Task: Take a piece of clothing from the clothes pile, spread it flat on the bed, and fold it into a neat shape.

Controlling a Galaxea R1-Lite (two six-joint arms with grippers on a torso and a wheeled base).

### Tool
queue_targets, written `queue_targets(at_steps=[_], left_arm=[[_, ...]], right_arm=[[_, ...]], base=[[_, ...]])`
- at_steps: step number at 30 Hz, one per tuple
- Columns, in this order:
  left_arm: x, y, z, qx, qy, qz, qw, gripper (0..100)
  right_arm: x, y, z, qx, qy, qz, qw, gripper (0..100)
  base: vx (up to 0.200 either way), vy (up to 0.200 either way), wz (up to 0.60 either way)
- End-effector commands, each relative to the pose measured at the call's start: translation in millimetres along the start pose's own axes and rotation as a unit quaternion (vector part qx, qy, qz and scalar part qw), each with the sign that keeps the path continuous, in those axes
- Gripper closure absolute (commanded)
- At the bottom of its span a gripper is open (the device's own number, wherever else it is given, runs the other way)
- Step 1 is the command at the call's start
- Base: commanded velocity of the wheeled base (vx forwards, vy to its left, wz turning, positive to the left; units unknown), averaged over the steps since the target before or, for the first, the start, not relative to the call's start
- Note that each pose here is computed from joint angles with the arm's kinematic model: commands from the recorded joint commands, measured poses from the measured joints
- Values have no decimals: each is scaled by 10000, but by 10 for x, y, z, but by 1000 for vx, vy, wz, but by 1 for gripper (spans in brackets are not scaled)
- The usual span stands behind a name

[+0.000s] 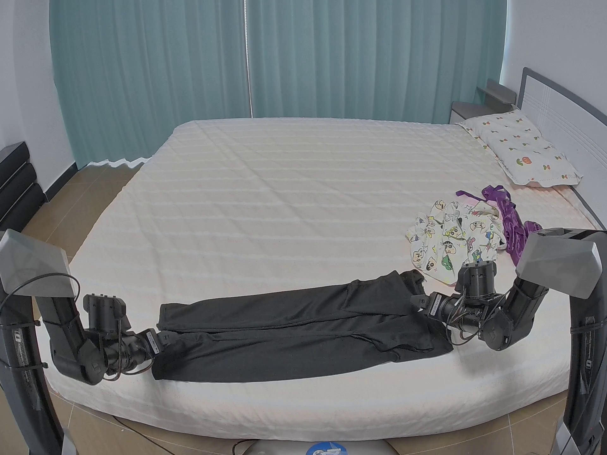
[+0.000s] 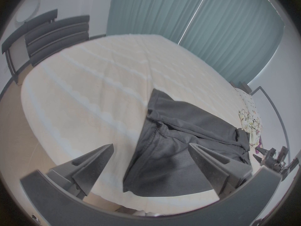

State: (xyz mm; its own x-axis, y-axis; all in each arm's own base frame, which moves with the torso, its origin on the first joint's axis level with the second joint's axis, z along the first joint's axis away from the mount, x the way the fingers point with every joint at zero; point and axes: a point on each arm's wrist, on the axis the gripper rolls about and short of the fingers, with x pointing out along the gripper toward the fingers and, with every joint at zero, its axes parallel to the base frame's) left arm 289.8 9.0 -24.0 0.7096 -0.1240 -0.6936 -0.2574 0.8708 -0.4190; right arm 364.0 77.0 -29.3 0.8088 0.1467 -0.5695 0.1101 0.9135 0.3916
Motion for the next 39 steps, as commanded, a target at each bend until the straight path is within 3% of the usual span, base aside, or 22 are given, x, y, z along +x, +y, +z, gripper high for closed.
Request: queue_targets(at_steps=[1, 20, 23, 24, 39], left_arm=[[182, -116, 329, 79, -250, -528, 9983, 0], [280, -103, 140, 194, -26, -387, 9991, 0], [353, -64, 109, 206, -46, -148, 9997, 0], [380, -44, 94, 195, -32, -92, 9998, 100], [379, 12, 131, 97, -190, 188, 9996, 100]], right_arm=[[15, -9, -18, -2, 27, -11, 10000, 0], [28, 9, -55, -29, 68, 0, 10000, 0], [28, 9, -55, -37, 68, 0, 10000, 0], [28, 9, -55, -37, 68, 0, 10000, 0], [6, 9, -32, -27, 36, 4, 10000, 0]], base=[[0, 0, 0], [0, 0, 0], [0, 0, 0], [0, 0, 0], [0, 0, 0]])
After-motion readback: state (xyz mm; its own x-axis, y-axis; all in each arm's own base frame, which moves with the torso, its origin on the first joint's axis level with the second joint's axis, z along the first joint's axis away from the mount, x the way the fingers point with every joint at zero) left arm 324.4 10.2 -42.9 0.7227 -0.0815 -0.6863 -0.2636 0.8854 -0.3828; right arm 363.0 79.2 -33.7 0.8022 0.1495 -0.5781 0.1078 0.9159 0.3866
